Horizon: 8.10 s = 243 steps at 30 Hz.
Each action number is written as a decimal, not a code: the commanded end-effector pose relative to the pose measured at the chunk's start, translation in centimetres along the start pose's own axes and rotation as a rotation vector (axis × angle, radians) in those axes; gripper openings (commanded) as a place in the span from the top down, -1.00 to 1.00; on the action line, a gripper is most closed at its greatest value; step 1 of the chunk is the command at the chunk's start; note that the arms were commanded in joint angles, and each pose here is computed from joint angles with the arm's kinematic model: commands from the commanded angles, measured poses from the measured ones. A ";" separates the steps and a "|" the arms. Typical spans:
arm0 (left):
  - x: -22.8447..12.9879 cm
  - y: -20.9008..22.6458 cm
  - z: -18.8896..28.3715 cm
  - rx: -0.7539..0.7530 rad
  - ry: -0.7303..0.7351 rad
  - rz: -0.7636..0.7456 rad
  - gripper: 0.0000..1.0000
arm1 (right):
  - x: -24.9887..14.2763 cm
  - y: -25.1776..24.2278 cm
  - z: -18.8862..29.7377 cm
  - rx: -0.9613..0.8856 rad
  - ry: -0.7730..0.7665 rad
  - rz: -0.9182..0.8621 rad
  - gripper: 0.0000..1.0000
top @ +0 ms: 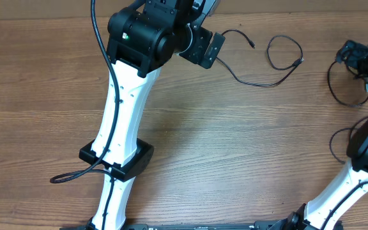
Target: Untangle cables
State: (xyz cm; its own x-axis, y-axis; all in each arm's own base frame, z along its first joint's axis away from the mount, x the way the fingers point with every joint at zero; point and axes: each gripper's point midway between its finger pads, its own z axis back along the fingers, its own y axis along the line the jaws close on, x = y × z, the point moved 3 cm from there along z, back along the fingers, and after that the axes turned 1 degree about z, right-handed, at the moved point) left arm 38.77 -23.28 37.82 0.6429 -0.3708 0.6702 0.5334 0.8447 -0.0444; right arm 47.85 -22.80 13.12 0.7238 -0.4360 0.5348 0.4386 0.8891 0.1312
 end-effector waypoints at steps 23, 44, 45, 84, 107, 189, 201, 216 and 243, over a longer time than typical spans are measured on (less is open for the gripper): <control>9.4 0.8 12.4 0.163 -0.595 -0.211 -1.00 | -1.1 3.4 21.3 0.067 -0.080 0.013 -1.00; 4.6 1.1 22.1 0.277 -0.661 -0.229 -1.00 | -1.9 5.2 24.0 0.171 -0.100 0.092 -1.00; 3.7 1.3 22.7 0.294 -0.669 -0.222 -1.00 | -2.0 5.8 24.2 0.211 -0.100 0.128 -1.00; -20.4 5.0 15.6 0.497 -0.772 -0.069 -0.99 | -18.4 7.2 32.8 0.217 -0.544 0.339 -1.00; -25.4 9.3 18.7 0.903 -0.870 0.012 -0.99 | -19.4 10.8 31.0 0.358 -0.524 0.457 -1.00; -36.3 13.4 13.9 1.098 -0.153 -0.012 -0.99 | -23.4 11.9 28.8 0.418 -0.294 0.511 -1.00; -25.5 8.8 15.0 0.641 -0.838 -0.198 -0.99 | -23.4 11.9 28.8 0.418 -0.294 0.511 -1.00; -29.5 13.0 8.9 0.580 -0.978 0.282 -0.99 | -23.4 11.9 28.8 0.418 -0.294 0.511 -1.00; -35.2 12.7 2.4 0.623 -0.708 0.186 -0.99 | -23.4 11.9 28.8 0.418 -0.294 0.511 -1.00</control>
State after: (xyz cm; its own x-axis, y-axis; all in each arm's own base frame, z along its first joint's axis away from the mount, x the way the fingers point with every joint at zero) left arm 21.64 1.93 15.40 0.1034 0.0045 0.9946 -0.1013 0.9948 0.0060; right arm 20.77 2.02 26.13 0.5894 0.0512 0.8062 -0.2001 0.9761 0.0843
